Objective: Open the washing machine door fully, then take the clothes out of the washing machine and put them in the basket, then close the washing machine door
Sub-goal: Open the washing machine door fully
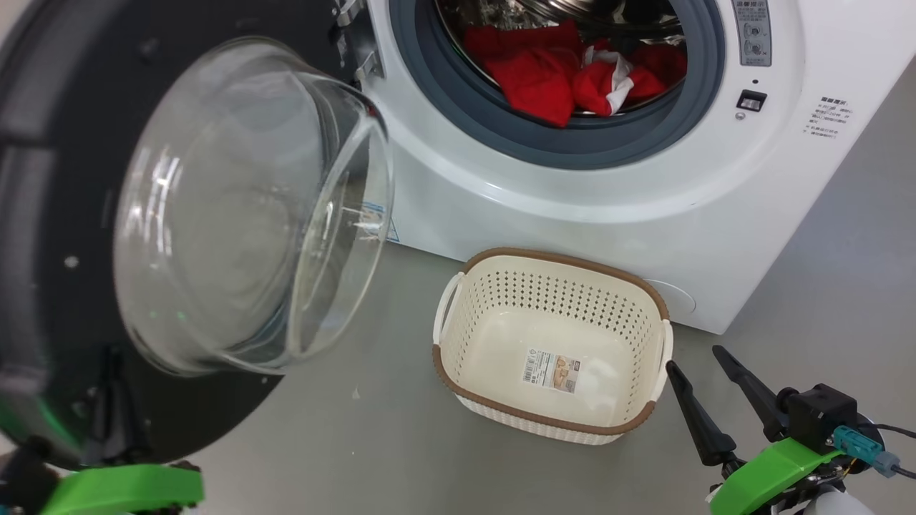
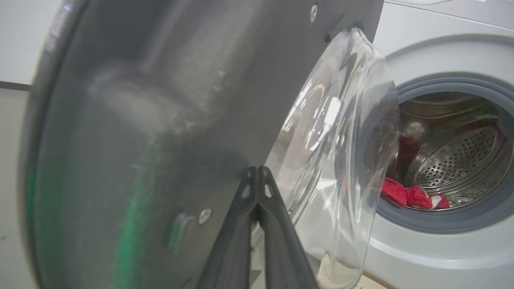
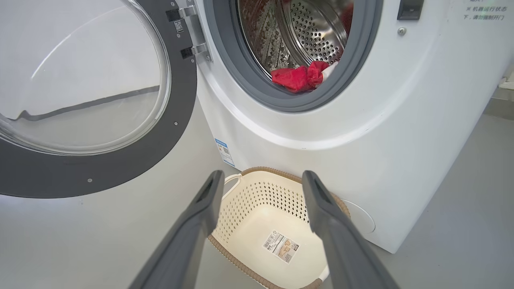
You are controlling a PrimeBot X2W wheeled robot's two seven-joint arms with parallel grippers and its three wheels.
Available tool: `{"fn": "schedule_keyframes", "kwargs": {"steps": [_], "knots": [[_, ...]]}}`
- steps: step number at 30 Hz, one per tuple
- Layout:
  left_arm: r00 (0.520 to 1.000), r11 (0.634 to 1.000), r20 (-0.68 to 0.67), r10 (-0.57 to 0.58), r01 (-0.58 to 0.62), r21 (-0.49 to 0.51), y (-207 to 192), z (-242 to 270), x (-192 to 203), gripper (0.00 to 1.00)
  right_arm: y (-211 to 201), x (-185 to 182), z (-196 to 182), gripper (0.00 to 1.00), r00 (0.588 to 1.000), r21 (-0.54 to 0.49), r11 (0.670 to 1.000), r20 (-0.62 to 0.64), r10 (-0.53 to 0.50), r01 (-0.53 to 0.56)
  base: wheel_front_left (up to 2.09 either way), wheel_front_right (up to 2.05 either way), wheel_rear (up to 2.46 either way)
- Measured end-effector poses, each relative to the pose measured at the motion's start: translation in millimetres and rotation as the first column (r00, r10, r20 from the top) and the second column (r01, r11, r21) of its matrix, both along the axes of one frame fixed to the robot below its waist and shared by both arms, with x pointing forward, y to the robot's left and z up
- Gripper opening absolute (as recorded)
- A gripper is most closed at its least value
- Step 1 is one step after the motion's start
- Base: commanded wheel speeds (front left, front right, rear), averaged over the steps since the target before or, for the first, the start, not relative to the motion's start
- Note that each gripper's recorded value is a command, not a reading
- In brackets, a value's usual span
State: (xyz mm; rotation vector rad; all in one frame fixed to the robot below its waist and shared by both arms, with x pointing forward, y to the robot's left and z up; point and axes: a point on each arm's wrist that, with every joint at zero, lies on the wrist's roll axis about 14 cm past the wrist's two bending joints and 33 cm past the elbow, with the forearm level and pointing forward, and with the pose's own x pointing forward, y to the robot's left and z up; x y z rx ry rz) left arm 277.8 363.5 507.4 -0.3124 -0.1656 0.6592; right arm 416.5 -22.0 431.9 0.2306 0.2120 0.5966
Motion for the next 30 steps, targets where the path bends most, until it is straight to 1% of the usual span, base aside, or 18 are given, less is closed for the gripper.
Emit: {"fn": "schedule_keyframes", "kwargs": {"steps": [1,12,23,30], "knots": [[1.0,1.0,0.0,0.0,0.0,0.0,0,0,0,0.0,0,0,0,1.0,1.0,0.0,1.0,0.0,0.0,0.0,0.0,0.0,0.0],[0.993,0.992,-0.034,0.116,-0.114,0.046,49,1,1,0.0,-10,7,-6,1.0,1.0,-0.01,1.0,-0.007,-0.018,0.018,0.0,0.0,0.0],[0.981,0.984,-0.088,0.17,-0.164,0.073,85,-3,10,0.0,-16,17,-12,1.0,1.0,-0.017,1.0,-0.008,-0.024,0.024,0.0,0.0,0.0],[0.973,0.979,-0.113,0.2,-0.194,0.066,105,-6,18,0.0,-24,17,-21,1.0,0.999,-0.03,0.999,-0.028,-0.037,0.036,0.0,0.0,0.0]]}}
